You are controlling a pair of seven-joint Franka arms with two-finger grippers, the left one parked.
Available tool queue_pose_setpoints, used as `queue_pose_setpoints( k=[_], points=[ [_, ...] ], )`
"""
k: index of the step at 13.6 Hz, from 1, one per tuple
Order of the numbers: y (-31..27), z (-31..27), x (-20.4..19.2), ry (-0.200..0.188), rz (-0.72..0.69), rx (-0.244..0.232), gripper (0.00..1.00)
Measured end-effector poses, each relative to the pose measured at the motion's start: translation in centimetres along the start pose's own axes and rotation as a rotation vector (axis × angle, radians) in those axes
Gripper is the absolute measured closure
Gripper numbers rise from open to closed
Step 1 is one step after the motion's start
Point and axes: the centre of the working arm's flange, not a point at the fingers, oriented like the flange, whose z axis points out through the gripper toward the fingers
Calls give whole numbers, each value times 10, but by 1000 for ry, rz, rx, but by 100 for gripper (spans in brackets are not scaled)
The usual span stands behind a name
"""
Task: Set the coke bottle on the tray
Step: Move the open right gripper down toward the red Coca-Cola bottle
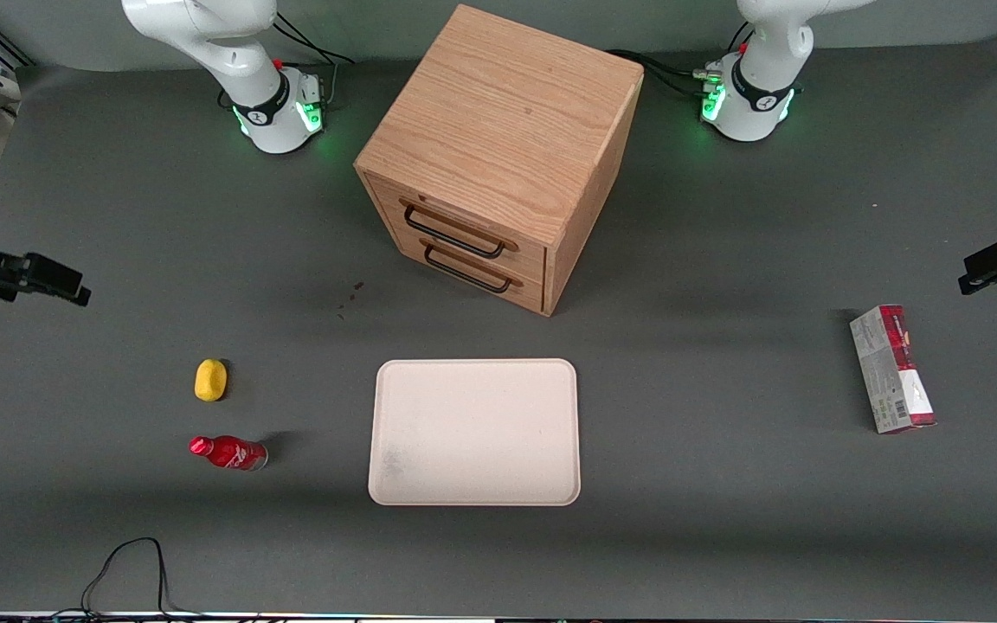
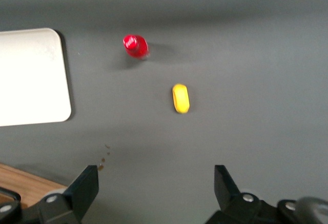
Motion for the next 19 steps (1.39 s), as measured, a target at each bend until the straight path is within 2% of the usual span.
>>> queue_pose_setpoints(
  k=[6, 11, 13, 16, 19],
  points=[
    [-41, 56, 74, -2, -50, -2, 0],
    [-43, 86, 104, 51, -57, 1, 0],
    [-50, 95, 112, 58, -66, 7, 0],
    [-53, 110, 119, 49, -70, 8, 0],
    [-56, 145, 125, 3, -73, 5, 0]
  ],
)
